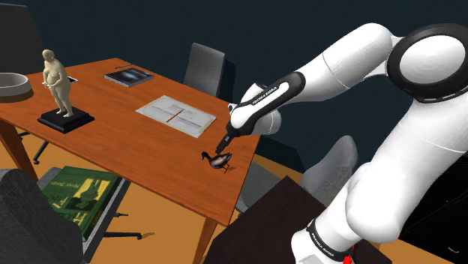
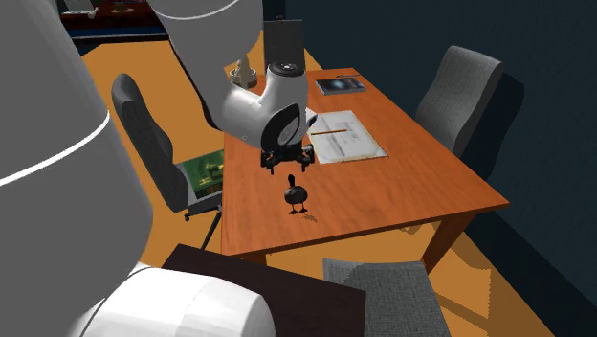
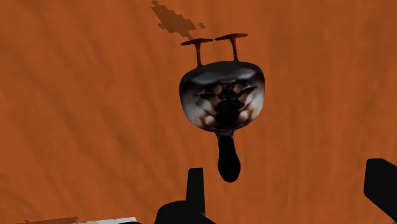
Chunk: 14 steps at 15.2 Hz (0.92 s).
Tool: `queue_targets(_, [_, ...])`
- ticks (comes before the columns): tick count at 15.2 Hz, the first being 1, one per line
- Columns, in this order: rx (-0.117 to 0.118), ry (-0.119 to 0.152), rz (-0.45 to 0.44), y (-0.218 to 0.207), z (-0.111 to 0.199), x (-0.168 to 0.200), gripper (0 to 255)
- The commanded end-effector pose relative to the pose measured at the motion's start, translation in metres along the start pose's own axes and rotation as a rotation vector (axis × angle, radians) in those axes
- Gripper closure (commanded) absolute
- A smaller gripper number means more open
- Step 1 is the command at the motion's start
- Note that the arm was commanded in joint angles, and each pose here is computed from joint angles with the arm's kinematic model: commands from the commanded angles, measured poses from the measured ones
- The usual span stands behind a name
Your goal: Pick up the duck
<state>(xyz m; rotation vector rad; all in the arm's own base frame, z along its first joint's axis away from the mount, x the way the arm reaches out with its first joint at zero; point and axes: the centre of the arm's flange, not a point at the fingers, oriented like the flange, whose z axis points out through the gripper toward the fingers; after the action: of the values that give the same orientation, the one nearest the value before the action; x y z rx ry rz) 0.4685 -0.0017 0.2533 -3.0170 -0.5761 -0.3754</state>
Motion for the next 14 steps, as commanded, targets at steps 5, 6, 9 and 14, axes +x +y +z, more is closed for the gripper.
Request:
queue_targets(5, [-0.008, 0.047, -0.062, 0.016, 0.074, 0.025, 0])
queue_targets(6, [-0.009, 0.050, -0.067, 0.017, 0.080, 0.027, 0])
queue_targets(9, [-0.009, 0.050, -0.067, 0.017, 0.095, 0.024, 0])
queue_targets(14, [-0.009, 0.050, -0.067, 0.017, 0.119, 0.018, 0])
